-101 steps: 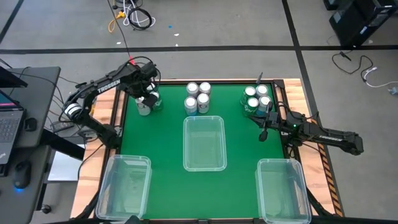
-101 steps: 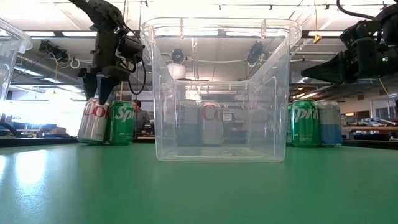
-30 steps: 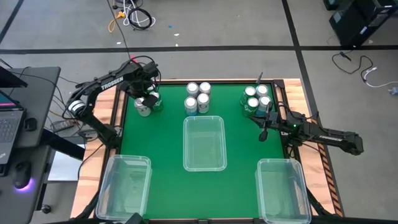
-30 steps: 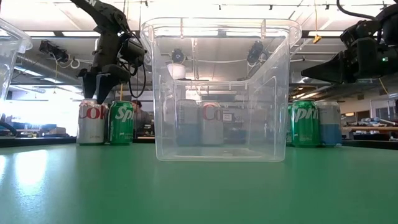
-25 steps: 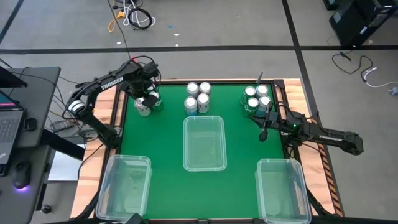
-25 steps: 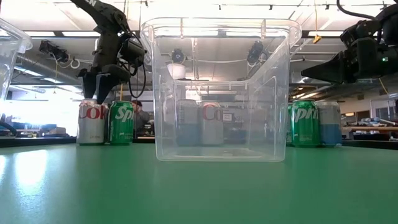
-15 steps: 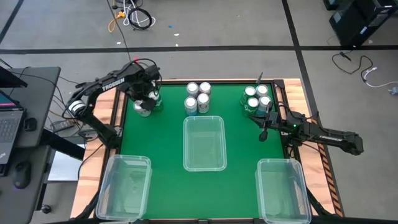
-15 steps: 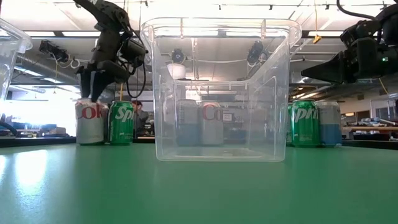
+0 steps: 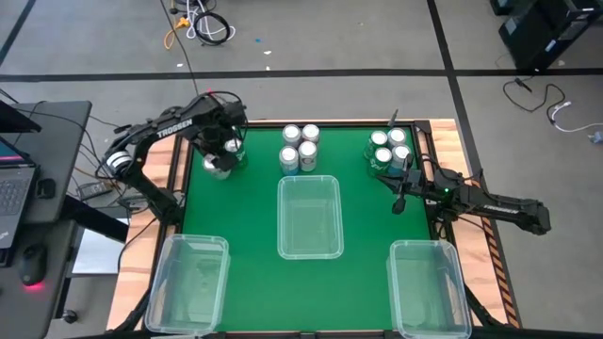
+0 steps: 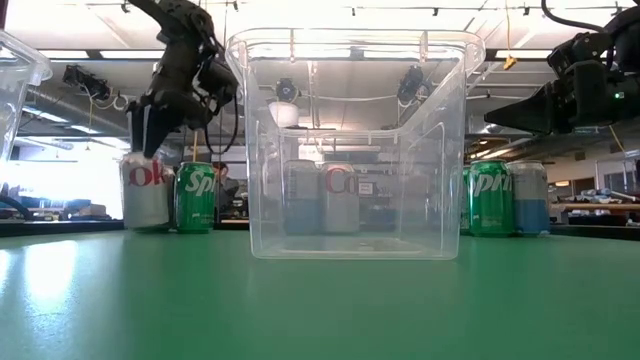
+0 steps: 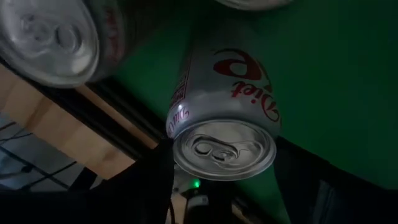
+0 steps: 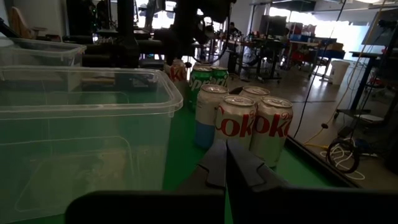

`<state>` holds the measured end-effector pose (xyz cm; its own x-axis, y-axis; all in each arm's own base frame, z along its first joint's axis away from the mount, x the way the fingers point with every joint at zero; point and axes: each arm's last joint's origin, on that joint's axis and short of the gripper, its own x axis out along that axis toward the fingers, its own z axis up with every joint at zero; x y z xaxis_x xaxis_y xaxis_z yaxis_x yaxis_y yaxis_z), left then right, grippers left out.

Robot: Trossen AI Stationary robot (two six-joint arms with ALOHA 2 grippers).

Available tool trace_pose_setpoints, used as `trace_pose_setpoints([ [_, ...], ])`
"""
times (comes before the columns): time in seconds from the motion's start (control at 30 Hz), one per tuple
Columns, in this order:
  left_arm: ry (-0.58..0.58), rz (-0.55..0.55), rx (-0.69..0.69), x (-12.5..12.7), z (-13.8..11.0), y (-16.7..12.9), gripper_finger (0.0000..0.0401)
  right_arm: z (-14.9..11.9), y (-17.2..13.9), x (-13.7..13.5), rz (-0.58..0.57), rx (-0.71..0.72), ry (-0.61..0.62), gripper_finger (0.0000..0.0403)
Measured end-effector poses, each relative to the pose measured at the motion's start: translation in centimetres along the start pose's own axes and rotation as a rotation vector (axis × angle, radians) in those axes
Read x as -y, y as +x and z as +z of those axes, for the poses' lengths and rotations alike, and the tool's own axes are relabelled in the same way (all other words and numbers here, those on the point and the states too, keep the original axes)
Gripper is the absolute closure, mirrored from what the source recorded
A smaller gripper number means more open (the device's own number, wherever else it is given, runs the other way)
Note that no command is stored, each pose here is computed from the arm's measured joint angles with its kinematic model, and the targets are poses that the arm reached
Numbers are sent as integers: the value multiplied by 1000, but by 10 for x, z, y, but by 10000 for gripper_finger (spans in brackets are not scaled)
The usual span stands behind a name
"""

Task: Sort soda cans
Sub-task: Put the silver soda can into the bottom left transparent bin

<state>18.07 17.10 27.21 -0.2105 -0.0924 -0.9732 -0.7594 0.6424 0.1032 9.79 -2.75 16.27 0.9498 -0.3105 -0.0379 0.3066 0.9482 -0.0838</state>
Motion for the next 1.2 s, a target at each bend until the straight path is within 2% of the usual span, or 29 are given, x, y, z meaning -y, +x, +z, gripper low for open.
trace_pose_setpoints([
  [0.23, -15, -86, 103, 3, 0, -34, 171, 0, 0, 0, 0, 0, 0, 402],
  [0.4, 9, -169, 179, 17, -3, -58, 171, 0, 0, 0, 1, -1, 0, 402],
  [0.73, 135, -233, 274, 77, -28, -90, 172, 0, 0, 0, 0, 0, 0, 402],
  [1.2, 274, -357, 255, 158, -99, -111, 172, 0, 0, 0, 0, 0, 0, 402],
])
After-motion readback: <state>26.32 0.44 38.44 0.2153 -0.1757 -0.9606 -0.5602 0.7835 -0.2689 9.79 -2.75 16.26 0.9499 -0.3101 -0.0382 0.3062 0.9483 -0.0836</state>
